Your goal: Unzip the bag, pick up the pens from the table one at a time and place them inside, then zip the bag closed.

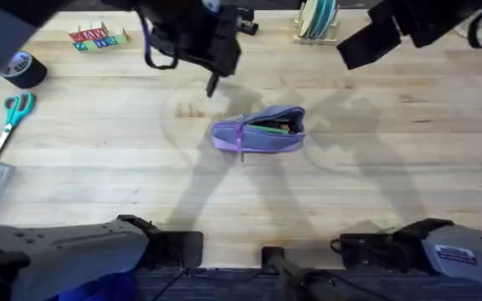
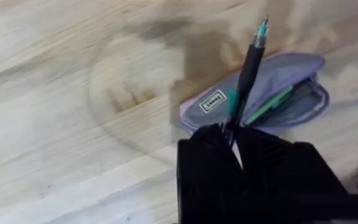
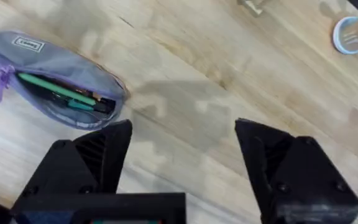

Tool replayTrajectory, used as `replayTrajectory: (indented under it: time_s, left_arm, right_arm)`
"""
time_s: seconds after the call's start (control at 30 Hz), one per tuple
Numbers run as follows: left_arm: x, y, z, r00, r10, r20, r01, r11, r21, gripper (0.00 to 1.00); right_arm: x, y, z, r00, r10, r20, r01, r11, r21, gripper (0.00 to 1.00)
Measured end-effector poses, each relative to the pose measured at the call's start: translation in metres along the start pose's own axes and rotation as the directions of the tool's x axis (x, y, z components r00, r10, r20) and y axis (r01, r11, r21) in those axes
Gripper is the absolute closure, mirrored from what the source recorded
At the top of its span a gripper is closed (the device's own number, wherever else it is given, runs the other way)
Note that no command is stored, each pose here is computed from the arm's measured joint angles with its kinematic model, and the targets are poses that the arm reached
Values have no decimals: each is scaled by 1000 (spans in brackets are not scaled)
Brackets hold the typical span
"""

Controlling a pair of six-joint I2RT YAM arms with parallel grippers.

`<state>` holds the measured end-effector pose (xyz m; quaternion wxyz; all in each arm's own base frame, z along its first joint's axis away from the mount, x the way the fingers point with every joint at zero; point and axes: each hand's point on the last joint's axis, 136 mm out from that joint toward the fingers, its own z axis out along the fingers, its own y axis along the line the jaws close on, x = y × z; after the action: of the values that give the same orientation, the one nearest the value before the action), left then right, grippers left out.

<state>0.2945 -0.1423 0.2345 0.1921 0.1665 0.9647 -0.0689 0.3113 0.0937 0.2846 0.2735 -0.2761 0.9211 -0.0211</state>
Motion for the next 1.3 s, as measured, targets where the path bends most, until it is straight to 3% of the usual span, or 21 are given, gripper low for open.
replayTrajectory:
  time_s: [0.23,0.4,0.53,0.7,0.83,1.0,1.17,1.3]
  left_arm:
    - [4,-35,0,986,169,7,-169,984,62,922]
    - [2,-58,-2,947,316,51,-320,938,134,923]
    - [0,-77,-5,893,437,112,-451,871,197,923]
    - [1,-95,-10,794,575,198,-608,751,259,924]
    - [3,-105,-14,728,637,254,-685,668,291,925]
    - [2,-121,-21,664,664,343,-747,578,328,927]
    - [-7,-134,-28,622,654,431,-783,527,331,928]
    - [-11,-139,-22,617,651,442,-787,507,351,929]
  right_arm:
    - [5,-14,-2,995,102,1,-102,995,24,5]
    - [11,-33,-6,975,221,10,-221,973,59,5]
    - [19,-51,-15,949,314,34,-316,944,93,6]
    - [28,-68,-28,921,384,70,-390,912,127,6]
    - [29,-70,-34,913,398,88,-406,904,132,6]
    - [29,-70,-36,911,401,93,-411,902,132,6]
    - [29,-70,-36,911,401,93,-411,902,132,6]
    - [29,-70,-36,911,401,93,-411,902,132,6]
